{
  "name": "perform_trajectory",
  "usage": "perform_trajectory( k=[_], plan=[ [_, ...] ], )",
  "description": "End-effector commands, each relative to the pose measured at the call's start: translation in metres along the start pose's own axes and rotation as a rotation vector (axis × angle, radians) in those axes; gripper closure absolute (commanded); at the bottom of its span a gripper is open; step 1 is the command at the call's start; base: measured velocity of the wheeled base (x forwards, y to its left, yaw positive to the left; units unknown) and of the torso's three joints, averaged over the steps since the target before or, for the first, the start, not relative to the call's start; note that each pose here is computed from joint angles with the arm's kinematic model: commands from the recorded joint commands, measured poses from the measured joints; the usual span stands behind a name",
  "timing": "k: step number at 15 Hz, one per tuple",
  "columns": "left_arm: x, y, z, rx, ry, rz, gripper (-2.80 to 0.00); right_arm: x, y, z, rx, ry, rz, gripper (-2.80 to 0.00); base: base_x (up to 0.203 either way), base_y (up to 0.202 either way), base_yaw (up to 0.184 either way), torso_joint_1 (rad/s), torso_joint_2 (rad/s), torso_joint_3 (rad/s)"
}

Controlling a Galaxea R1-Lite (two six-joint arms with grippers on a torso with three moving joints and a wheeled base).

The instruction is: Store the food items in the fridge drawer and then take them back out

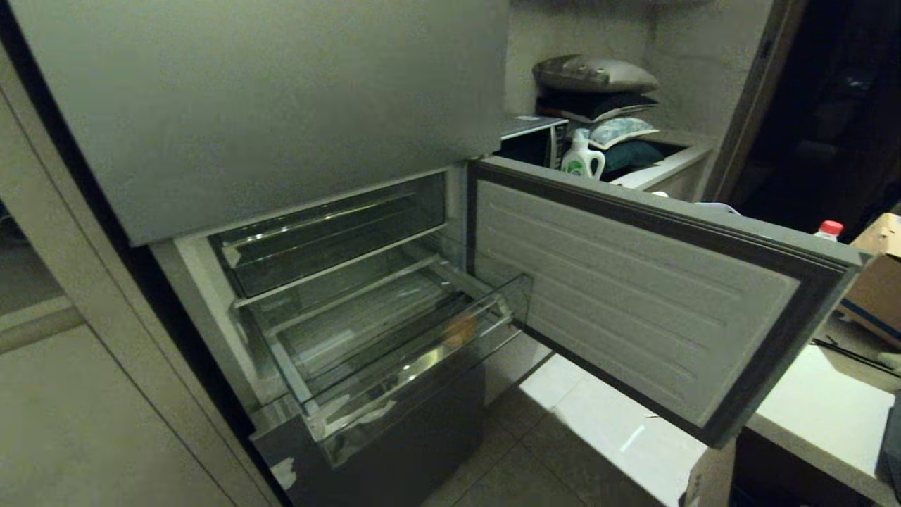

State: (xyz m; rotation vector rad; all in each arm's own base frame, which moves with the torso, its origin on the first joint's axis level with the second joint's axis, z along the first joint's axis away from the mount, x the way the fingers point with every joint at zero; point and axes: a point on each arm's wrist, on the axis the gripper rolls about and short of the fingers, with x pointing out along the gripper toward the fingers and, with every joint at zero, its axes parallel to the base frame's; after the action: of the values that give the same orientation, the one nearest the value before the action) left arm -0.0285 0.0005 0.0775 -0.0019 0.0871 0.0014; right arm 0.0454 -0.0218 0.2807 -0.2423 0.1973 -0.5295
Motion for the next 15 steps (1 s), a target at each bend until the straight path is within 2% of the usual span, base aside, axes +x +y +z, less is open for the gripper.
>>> perform_trajectory(
  k=[1, 6, 9, 13, 15],
  plan=[
    [0.000, 0.000, 0.000, 0.000, 0.002, 0.000, 0.00, 0.006, 0.001, -0.008, 0.020, 0.059, -0.081, 0.00, 0.003, 0.003, -0.086, 0.002, 0.01, 0.007],
    [0.000, 0.000, 0.000, 0.000, 0.002, 0.000, 0.00, 0.076, -0.001, -0.007, 0.190, 0.277, -0.195, 0.00, 0.000, 0.000, 0.000, 0.000, 0.00, 0.000],
    [0.000, 0.000, 0.000, 0.000, 0.002, 0.000, 0.00, 0.125, -0.013, -0.021, 0.284, 0.331, -0.212, 0.00, 0.000, 0.000, 0.000, 0.000, 0.00, 0.000],
    [0.000, 0.000, 0.000, 0.000, 0.002, 0.000, 0.00, 0.204, -0.046, -0.076, 0.346, 0.408, -0.314, 0.00, 0.000, 0.000, 0.000, 0.000, 0.00, 0.000],
    [0.000, 0.000, 0.000, 0.000, 0.002, 0.000, 0.00, 0.223, -0.066, -0.111, 0.378, 0.442, -0.362, 0.00, 0.000, 0.000, 0.000, 0.000, 0.00, 0.000]
  ],
)
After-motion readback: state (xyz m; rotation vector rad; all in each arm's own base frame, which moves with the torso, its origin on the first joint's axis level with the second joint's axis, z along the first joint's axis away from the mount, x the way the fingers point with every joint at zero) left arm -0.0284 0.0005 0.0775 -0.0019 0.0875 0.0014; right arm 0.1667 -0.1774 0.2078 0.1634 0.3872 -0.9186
